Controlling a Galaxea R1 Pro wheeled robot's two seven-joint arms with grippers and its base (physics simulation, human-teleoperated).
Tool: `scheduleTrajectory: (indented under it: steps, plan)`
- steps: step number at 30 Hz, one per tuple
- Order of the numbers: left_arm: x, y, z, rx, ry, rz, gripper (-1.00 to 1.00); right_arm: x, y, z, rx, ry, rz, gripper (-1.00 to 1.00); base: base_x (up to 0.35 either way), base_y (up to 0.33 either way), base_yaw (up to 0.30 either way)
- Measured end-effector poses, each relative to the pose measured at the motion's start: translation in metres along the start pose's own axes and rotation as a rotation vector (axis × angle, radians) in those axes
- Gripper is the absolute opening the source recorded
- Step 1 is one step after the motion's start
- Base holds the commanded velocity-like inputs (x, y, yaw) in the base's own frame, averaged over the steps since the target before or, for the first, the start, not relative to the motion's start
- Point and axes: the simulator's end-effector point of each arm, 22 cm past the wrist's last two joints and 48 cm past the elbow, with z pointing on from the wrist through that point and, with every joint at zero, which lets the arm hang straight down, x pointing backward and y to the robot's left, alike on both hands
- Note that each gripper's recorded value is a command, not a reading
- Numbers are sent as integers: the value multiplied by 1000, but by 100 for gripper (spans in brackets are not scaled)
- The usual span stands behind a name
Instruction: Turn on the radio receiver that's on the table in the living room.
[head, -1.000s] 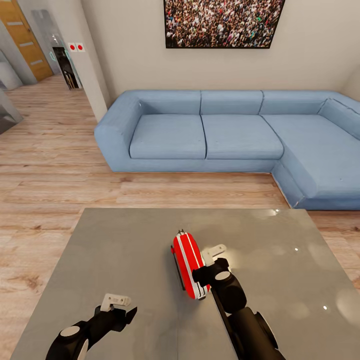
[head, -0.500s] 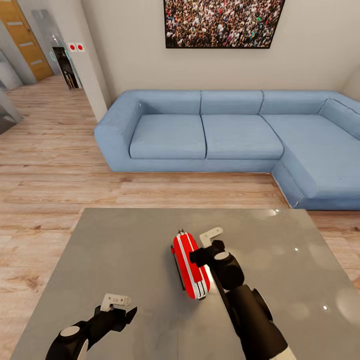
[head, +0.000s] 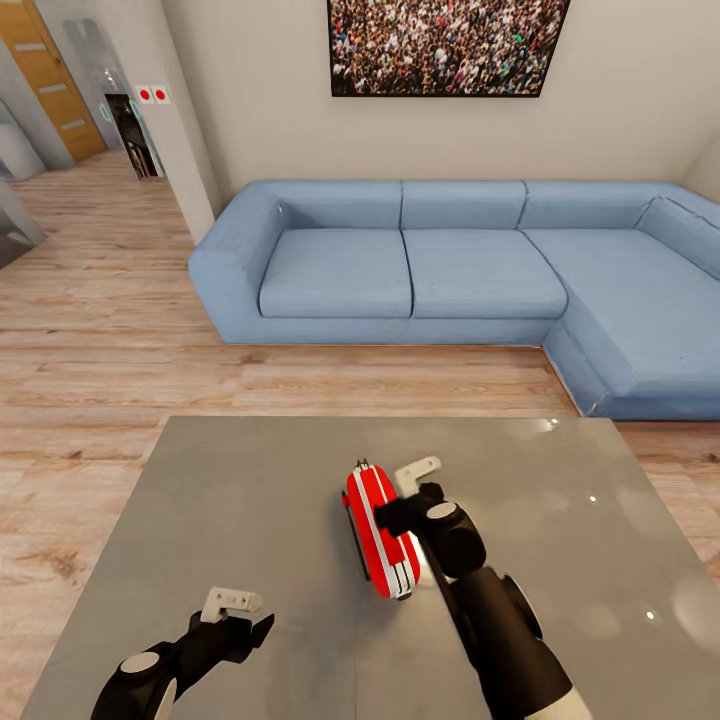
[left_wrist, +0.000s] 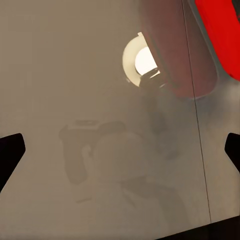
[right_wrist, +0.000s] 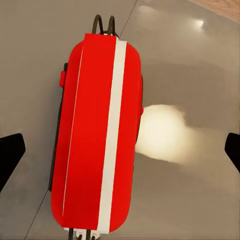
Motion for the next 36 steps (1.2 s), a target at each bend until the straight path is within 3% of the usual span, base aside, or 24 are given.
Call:
scheduleTrajectory:
  steps: [5, 10, 21, 27, 33, 36]
  plan:
    - [0, 0, 0, 0, -1, 0, 100, 8, 2, 16, -11, 42, -14, 100, 0, 0, 0]
    - [0, 0, 0, 0, -1, 0, 100, 12, 9, 27, -47, 69, 2, 100, 0, 0, 0]
    - [-4, 0, 0, 1, -20, 6, 100, -12, 0, 32, -44, 48, 5, 100, 0, 0, 0]
    - [-5, 0, 0, 1, -23, 7, 100, -14, -9, 46, -35, 71, -3, 100, 0, 0, 0]
    - [-5, 0, 0, 1, -22, 6, 100, -7, -15, 59, -35, 102, 5, 100, 0, 0, 0]
    - [-3, 0, 1, 1, -18, 5, 100, -5, -10, 64, -67, 115, 38, 100, 0, 0, 0]
